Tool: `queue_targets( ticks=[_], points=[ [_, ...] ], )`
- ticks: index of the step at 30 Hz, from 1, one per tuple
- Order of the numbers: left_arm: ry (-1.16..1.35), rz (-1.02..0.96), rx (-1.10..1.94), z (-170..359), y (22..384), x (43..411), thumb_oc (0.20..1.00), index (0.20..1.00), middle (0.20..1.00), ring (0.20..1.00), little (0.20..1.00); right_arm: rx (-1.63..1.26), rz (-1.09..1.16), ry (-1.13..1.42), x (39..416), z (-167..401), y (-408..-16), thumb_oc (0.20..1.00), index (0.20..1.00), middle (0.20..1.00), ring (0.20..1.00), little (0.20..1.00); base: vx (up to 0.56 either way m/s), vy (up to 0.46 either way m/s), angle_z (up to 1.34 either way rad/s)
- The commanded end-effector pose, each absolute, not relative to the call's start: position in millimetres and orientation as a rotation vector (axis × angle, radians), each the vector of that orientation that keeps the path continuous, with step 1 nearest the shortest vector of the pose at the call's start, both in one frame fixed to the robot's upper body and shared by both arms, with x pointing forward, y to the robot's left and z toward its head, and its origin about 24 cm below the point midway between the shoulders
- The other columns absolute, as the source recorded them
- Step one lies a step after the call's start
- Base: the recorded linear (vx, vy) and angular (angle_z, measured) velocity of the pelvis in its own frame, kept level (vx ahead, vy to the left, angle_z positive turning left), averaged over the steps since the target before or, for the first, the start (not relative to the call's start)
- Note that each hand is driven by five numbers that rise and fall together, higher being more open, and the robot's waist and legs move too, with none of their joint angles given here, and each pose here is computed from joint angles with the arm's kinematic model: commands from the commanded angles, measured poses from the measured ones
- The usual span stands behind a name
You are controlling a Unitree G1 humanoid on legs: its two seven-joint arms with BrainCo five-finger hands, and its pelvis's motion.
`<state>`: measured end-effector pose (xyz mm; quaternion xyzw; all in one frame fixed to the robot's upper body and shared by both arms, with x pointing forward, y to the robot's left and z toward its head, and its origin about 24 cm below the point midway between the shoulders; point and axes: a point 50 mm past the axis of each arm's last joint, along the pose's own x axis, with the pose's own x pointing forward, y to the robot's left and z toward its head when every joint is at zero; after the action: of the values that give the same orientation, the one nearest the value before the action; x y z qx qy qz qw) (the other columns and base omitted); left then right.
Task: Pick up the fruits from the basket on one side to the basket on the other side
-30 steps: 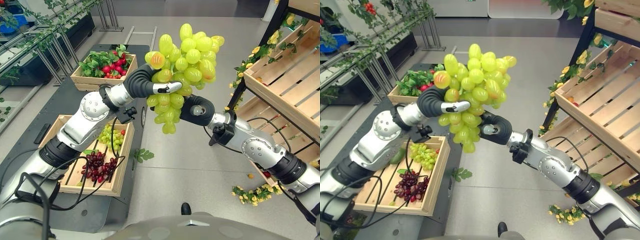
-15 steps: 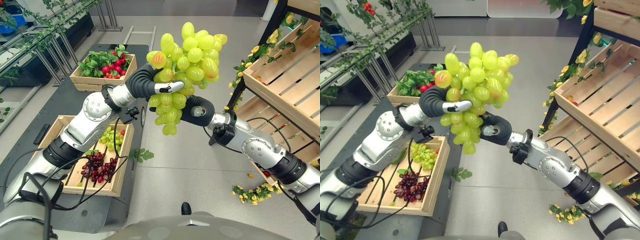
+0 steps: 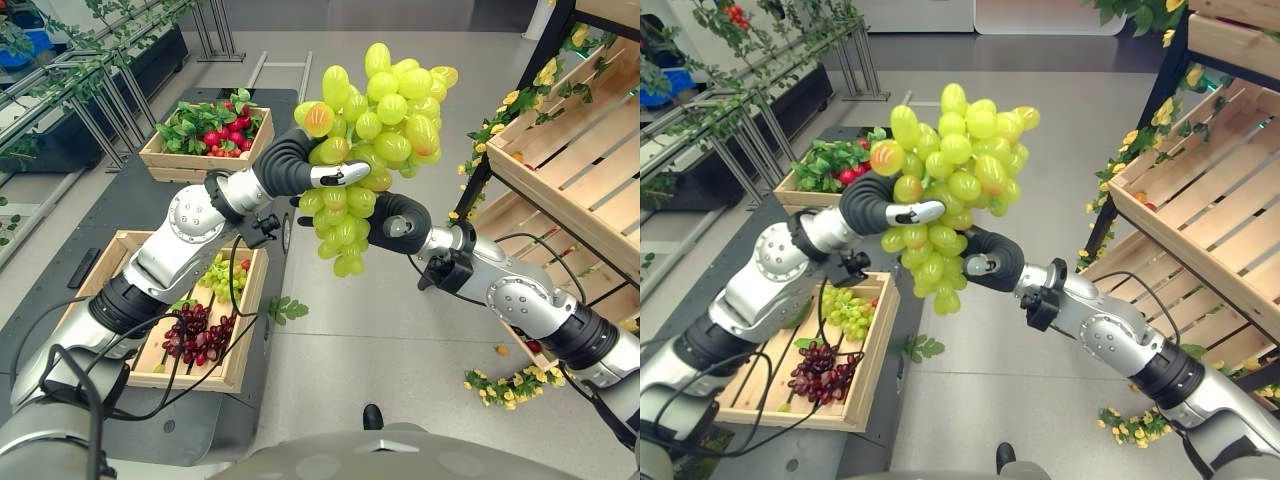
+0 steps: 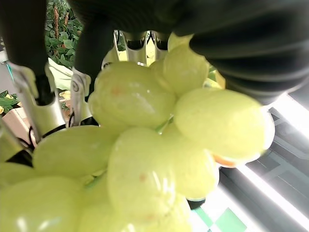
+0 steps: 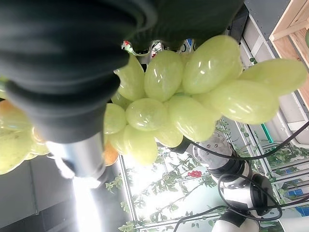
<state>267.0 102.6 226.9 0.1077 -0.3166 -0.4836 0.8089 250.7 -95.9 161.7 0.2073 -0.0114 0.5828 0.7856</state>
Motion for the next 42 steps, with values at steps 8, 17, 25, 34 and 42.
queue_targets(
  ticks=[8, 17, 25, 34, 42],
  points=[
    [-0.827, -0.974, 0.219, 255, 107, 271, 0.200, 0.200, 0.200, 0.200, 0.200, 0.422, 1.376, -0.186, 240, 196, -85, 0.200, 0.200, 0.200, 0.200, 0.200, 0.00, 0.000, 0.00],
    [-0.821, -0.971, 0.220, 253, 106, 272, 0.200, 0.200, 0.200, 0.200, 0.200, 0.421, 1.368, -0.193, 240, 196, -86, 0.200, 0.200, 0.200, 0.200, 0.200, 0.00, 0.000, 0.00],
    [-0.814, -0.960, 0.225, 251, 108, 273, 0.200, 0.200, 0.200, 0.200, 0.200, 0.425, 1.350, -0.192, 241, 194, -88, 0.200, 0.200, 0.200, 0.200, 0.200, 0.00, 0.000, 0.00],
    [-0.777, -0.942, 0.175, 246, 107, 281, 1.000, 1.000, 1.000, 1.000, 1.000, 0.450, 1.283, -0.249, 247, 196, -93, 0.200, 0.200, 0.200, 0.200, 0.200, 0.00, -0.011, 0.00],
    [-0.739, -0.946, 0.170, 242, 107, 285, 1.000, 1.000, 1.000, 1.000, 1.000, 0.492, 1.231, -0.287, 247, 194, -98, 0.200, 0.200, 0.200, 0.200, 0.200, -0.01, -0.009, 0.00]
  ],
)
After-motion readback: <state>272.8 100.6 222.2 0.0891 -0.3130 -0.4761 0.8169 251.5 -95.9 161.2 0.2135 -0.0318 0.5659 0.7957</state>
